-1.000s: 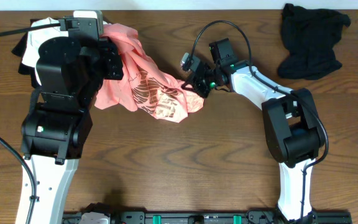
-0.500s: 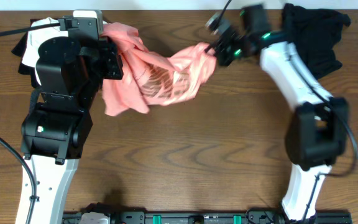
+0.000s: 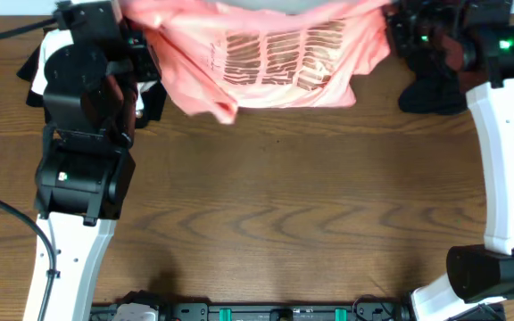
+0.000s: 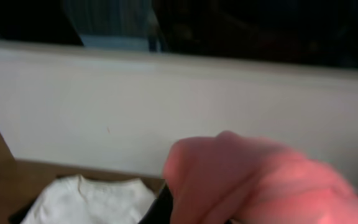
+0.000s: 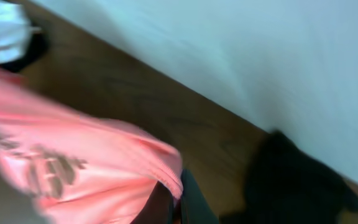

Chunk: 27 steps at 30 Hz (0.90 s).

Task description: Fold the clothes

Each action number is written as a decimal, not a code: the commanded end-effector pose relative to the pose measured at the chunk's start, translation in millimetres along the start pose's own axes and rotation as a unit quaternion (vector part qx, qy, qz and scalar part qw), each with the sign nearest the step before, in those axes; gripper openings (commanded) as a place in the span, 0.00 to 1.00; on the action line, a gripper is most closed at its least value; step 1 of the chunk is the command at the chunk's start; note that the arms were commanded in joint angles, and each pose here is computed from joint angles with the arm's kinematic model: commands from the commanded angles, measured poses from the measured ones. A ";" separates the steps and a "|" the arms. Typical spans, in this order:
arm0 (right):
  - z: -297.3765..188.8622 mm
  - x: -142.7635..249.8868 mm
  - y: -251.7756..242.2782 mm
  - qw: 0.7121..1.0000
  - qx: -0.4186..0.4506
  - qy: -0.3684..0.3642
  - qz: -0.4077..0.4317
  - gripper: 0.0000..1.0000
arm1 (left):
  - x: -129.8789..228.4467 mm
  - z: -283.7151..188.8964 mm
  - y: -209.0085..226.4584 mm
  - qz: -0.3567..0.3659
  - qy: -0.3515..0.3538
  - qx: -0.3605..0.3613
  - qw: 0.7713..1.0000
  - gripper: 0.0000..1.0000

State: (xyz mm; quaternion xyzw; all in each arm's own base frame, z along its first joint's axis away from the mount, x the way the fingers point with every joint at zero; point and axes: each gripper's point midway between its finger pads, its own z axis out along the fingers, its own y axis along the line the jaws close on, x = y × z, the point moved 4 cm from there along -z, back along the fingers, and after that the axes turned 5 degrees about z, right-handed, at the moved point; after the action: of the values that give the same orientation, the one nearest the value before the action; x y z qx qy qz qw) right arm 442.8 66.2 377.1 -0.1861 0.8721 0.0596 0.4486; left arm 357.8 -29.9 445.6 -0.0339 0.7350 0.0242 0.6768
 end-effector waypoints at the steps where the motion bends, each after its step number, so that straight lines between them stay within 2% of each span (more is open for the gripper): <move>1: -1.6 6.2 -27.1 0.997 0.063 0.012 0.035 0.01 | -0.3 16.9 7.5 -0.004 -0.010 -0.041 0.999 0.06; 11: 21.1 1.4 -49.6 0.997 0.076 -0.010 0.027 0.01 | 42.2 86.3 -9.1 0.008 0.010 -0.042 0.999 0.06; 15: 40.8 -2.8 -56.4 0.996 0.080 -0.024 0.019 0.01 | 39.8 107.6 -14.4 0.005 -0.031 -0.041 0.999 0.06; 21: 42.2 -20.7 -72.4 0.992 0.104 -0.073 0.009 0.01 | 13.2 113.3 -11.3 0.003 -0.112 -0.047 0.993 0.06; 23: 43.7 -22.8 -76.7 0.991 0.108 -0.081 0.009 0.01 | 19.3 119.5 -9.9 0.005 -0.108 -0.048 0.993 0.06; 27: 56.0 -13.3 -84.6 0.992 0.109 -0.066 0.015 0.01 | 59.4 138.3 -12.5 0.025 -0.039 -0.044 0.998 0.06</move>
State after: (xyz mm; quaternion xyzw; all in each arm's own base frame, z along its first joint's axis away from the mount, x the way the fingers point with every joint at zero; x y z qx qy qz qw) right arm 517.6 23.3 370.3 -0.1310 0.8368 0.0025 0.5316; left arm 477.3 -40.5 398.4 -0.0443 0.6829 0.0506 0.7274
